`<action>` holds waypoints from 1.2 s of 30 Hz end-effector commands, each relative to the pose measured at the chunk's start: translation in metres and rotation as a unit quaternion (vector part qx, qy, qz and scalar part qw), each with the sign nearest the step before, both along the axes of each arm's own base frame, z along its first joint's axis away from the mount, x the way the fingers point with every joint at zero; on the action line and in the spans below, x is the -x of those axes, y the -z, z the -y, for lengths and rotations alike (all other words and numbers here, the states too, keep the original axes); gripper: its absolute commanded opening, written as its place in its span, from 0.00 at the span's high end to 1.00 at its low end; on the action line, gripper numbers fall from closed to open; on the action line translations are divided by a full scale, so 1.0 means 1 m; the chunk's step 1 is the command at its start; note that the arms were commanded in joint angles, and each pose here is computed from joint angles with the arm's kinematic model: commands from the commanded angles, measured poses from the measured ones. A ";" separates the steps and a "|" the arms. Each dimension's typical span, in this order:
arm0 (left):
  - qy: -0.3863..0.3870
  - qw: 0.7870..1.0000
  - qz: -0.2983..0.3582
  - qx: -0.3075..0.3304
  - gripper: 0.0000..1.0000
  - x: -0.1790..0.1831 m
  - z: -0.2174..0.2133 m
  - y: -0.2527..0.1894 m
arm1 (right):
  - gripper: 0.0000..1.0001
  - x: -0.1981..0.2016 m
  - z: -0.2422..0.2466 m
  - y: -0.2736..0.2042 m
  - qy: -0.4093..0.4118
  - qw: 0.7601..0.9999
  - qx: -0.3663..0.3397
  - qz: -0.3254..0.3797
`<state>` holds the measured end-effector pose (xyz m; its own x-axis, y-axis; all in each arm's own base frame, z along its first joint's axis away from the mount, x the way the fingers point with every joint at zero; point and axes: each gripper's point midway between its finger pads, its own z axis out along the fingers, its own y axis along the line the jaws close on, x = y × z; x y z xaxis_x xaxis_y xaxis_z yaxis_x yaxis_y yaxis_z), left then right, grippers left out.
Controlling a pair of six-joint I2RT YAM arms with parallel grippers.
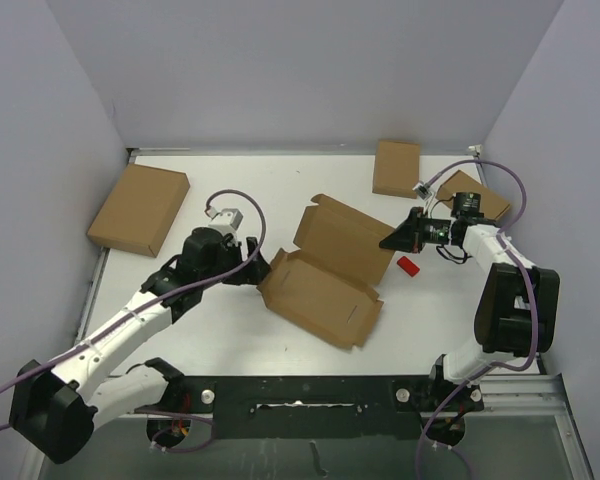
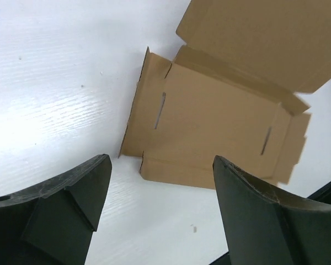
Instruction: Fold the paper box
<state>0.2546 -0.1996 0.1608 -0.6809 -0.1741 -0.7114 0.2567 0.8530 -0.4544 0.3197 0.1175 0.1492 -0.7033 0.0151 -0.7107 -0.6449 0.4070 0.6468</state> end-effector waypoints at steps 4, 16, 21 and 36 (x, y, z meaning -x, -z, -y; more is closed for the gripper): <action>0.128 0.989 0.046 -0.061 0.27 -0.027 0.019 0.016 | 1.00 0.008 -0.009 -0.043 -0.051 0.994 -0.018 0.099; 0.137 0.989 -0.014 -0.046 0.58 -0.054 0.031 0.044 | 1.00 0.016 -0.021 -0.062 -0.073 0.986 0.002 0.151; 0.123 0.992 -0.030 -0.021 0.83 -0.048 0.025 0.050 | 1.00 0.016 -0.025 -0.068 -0.079 0.983 0.012 0.167; 0.031 0.978 0.204 0.010 1.00 -0.032 -0.017 -0.006 | 1.00 0.018 -0.069 -0.144 -0.155 0.965 -0.029 0.212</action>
